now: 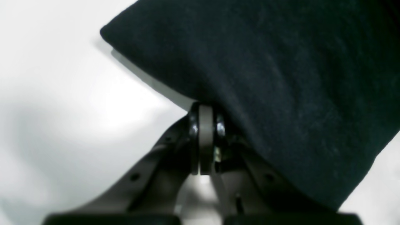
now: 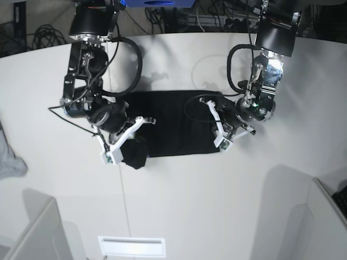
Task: Fold the T-shirt properly
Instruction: 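Grasp the strip's end with the right gripper and the fold with the left, then fold the strip end with the right gripper over onto the left-folded part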
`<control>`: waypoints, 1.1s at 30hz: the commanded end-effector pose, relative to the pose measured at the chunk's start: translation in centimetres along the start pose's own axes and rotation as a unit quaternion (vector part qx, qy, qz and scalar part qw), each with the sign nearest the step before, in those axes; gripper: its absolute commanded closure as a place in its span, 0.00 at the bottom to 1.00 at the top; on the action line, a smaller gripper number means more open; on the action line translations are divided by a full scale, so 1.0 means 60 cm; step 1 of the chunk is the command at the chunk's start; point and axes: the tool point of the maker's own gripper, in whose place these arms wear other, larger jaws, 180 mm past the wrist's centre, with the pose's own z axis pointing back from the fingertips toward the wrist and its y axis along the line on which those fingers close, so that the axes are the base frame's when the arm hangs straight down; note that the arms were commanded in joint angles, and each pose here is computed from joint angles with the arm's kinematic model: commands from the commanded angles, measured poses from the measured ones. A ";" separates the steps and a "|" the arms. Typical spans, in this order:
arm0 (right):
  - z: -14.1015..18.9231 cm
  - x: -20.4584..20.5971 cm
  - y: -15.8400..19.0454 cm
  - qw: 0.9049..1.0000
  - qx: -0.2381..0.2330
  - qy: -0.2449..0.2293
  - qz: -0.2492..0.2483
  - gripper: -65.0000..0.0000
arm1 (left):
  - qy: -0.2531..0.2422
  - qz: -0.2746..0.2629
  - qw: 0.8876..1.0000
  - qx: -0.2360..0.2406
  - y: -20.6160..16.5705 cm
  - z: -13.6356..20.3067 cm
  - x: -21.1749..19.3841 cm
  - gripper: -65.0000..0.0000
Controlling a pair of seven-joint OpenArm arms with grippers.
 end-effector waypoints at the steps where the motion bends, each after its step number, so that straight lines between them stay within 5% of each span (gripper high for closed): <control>1: 0.002 0.027 0.022 0.999 0.019 -0.026 0.007 1.00 | -0.001 -0.009 1.000 0.006 0.008 0.005 0.008 1.00; 18: -0.034 0.010 0.113 0.998 0.062 -0.028 0.014 1.00 | 0.006 -0.006 1.000 0.006 0.007 0.006 -0.006 1.00; 33: -0.092 -0.026 0.137 0.998 0.069 -0.002 0.008 1.00 | 0.020 -0.005 1.000 0.013 0.023 0.014 -0.031 1.00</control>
